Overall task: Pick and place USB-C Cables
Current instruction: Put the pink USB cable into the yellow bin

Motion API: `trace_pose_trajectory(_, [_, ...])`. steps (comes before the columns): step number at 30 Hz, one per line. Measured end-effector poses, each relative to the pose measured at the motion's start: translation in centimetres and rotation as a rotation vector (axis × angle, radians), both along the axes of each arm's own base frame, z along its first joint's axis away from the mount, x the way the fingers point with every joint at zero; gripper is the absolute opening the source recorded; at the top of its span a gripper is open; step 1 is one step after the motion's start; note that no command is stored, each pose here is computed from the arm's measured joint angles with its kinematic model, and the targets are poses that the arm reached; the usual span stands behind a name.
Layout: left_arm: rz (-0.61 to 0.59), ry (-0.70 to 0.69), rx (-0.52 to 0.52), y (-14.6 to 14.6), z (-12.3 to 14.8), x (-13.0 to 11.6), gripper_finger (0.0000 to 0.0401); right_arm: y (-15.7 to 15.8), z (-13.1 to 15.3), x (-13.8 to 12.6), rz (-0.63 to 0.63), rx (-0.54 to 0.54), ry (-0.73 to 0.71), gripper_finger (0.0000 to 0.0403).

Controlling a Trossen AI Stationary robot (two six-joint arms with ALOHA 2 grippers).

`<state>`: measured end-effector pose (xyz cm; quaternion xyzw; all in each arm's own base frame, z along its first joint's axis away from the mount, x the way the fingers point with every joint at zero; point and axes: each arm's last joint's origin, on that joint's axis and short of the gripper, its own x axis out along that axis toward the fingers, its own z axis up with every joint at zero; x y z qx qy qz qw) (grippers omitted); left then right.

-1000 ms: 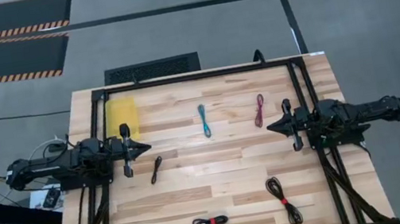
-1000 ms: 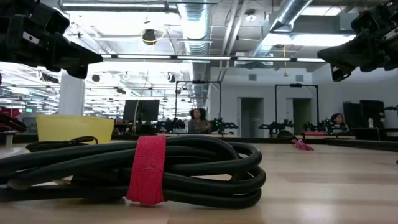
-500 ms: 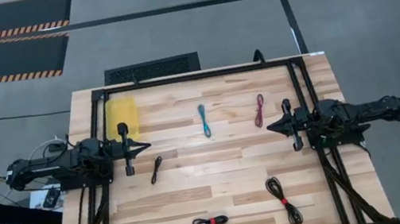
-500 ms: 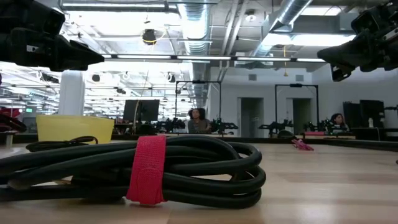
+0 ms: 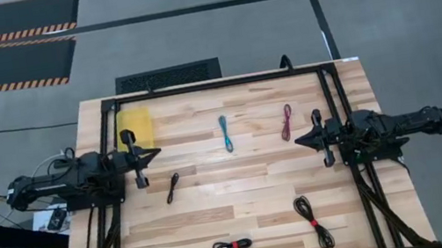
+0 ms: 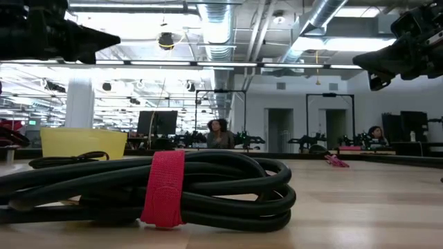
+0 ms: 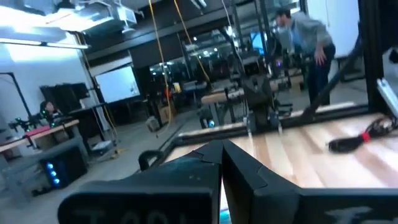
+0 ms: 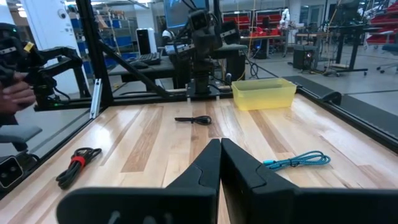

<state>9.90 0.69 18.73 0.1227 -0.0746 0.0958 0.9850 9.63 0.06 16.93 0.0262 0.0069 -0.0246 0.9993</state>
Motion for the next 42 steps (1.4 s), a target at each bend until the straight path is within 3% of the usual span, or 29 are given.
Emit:
trace_pose_trajectory(5, [-0.018,-0.06,-0.05,0.0,0.5,-0.1,0.0,0.0,0.4,0.0,-0.002,0.02,-0.042,0.0033])
trace_pose_trajectory(9, [-0.023,-0.073,-0.107,0.0,0.5,-0.1,0.0,0.0,1.0,0.0,0.005,0.156,-0.118,0.0033])
trace_pose_trajectory(12, [0.007,-0.069,-0.094,0.1,0.3,-0.1,0.0,-0.1,1.2,-0.1,-0.018,0.14,-0.141,0.0033])
trace_pose_trajectory(16, [0.124,-0.042,-0.073,0.4,0.0,-0.1,0.0,-0.3,1.3,-0.1,-0.092,0.139,-0.149,0.0033])
trace_pose_trajectory(20, [0.206,0.02,-0.063,0.6,-0.6,-0.1,0.0006,-0.7,1.3,-0.2,-0.244,0.143,-0.166,0.0033])
trace_pose_trajectory(24, [0.262,0.048,-0.046,0.7,-0.8,-0.1,0.0013,-1.2,1.2,-0.4,-0.404,0.265,-0.215,0.0033])
trace_pose_trajectory(27, [0.266,0.054,-0.023,0.7,-0.8,-0.1,0.0014,-1.1,0.4,-0.1,-0.399,0.328,-0.178,0.0033])
trace_pose_trajectory(33, [0.297,0.03,-0.034,1.1,-0.6,-0.2,0.0014,-1.2,0.0,0.5,-0.418,0.264,-0.109,0.0033])
trace_pose_trajectory(42, [0.315,0.13,-0.115,1.6,-1.9,-0.1,0.0013,-1.3,-0.2,1.1,-0.413,0.183,-0.06,0.0033])
